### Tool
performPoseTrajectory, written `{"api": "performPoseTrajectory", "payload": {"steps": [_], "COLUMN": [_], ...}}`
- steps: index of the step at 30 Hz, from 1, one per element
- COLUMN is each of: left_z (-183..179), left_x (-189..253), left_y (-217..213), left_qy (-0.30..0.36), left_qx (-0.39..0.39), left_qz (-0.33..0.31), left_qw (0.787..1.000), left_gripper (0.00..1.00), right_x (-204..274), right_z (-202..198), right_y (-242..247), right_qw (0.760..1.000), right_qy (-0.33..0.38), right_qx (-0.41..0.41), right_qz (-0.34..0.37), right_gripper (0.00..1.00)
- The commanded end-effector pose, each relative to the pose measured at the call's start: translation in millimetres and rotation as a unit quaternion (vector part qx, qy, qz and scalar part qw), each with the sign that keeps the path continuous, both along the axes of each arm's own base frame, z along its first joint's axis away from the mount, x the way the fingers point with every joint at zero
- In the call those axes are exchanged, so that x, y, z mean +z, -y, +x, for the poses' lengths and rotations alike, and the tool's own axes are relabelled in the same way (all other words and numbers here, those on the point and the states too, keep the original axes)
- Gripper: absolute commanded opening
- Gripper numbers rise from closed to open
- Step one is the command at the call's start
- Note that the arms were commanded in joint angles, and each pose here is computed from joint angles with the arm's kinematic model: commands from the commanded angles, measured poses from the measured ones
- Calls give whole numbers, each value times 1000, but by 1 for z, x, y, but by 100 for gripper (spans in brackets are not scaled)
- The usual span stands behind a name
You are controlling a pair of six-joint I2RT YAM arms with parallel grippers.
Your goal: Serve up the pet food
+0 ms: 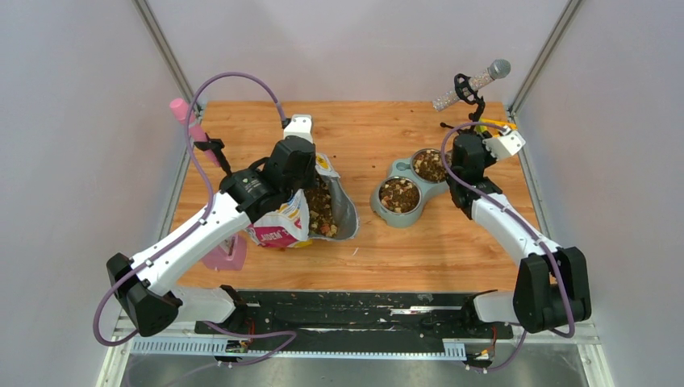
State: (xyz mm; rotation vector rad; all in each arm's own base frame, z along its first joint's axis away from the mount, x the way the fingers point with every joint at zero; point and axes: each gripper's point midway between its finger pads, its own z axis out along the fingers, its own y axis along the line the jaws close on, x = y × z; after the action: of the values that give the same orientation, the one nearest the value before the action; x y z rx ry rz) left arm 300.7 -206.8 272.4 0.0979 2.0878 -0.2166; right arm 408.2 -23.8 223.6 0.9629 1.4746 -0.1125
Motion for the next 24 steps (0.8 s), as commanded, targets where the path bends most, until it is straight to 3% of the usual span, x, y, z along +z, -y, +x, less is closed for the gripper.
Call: {"api": "performPoseTrajectory", "payload": {"steps": [1,13,24], "left_z": [5,5,5], "left_x": [61,63,63], "left_y": [-7,-7,-6], "left_qy": [88,88,87], "left_qx": [22,21,18], "left_qz": [-64,-65,-64], "left_qw": [994,994,994], "left_gripper": [0,0,0], "right_x": [36,37,46], "right_z": [15,27,41], "right_y": [-6,-27,-70], "right_qw": [999,994,971], "right_qy": [18,-8,-25], "right_qx": [20,78,171], "right_qz": [-29,-70,-166], "right_gripper": [0,0,0]}}
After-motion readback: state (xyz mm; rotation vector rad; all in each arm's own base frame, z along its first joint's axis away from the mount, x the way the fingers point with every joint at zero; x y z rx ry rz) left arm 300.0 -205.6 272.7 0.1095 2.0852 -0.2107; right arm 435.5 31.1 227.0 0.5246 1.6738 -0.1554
